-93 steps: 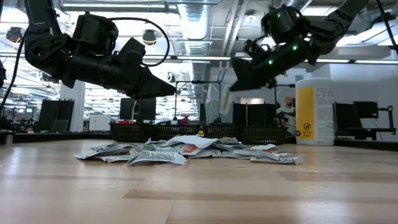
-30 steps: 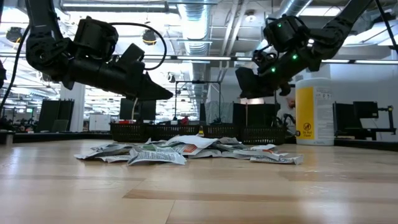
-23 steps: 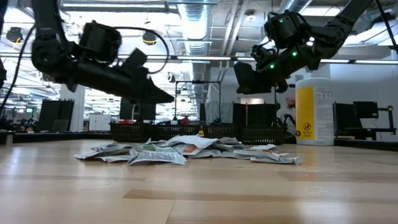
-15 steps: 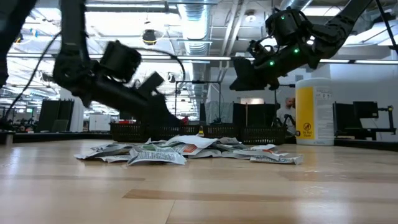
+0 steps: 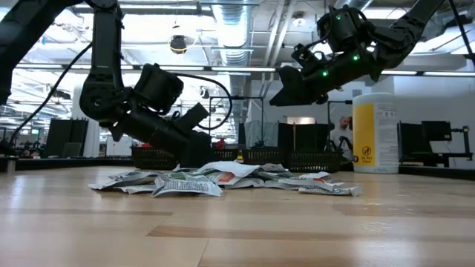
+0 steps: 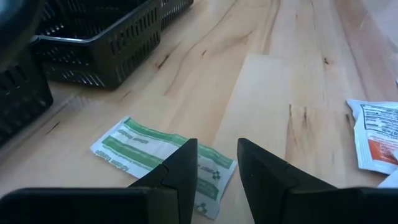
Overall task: Pick & Place First Aid Supplies
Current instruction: Put the green bandage pack into the right black bin
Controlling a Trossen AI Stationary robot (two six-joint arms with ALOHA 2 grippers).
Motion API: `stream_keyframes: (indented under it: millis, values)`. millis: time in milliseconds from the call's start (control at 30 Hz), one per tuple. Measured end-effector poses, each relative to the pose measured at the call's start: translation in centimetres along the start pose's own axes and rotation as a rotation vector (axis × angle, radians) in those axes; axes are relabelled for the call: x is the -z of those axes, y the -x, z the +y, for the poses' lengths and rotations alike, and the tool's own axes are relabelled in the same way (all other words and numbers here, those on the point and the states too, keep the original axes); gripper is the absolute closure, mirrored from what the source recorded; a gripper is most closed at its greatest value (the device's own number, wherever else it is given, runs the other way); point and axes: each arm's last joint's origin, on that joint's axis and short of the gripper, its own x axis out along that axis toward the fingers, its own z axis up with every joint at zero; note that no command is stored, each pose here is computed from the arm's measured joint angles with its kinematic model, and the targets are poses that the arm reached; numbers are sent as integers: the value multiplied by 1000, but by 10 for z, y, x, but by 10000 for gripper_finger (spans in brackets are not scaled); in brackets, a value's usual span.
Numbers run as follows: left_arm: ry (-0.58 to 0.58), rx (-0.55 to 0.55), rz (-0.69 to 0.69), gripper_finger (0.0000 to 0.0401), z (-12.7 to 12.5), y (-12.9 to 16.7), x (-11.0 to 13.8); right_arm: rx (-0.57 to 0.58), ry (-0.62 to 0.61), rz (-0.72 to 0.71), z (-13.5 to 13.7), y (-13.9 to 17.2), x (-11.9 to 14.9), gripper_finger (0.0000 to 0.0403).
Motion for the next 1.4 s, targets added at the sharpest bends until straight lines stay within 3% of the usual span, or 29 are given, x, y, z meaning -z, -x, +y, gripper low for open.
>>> stream_keyframes:
  millis: [367, 633, 767, 1400]
  values:
    - [-2, -2, -3, 286, 0, 0, -1, 0, 20, 3, 0, 0, 0, 281]
    - [3, -74, 4, 286, 2, 0, 0, 0, 20, 3, 0, 0, 0, 281]
    - [65, -74, 12, 286, 2, 0, 1, 1, 20, 3, 0, 0, 0, 281]
    - [71, -81, 134, 289, 2, -11, 0, 1, 18, 4, 0, 0, 0, 281]
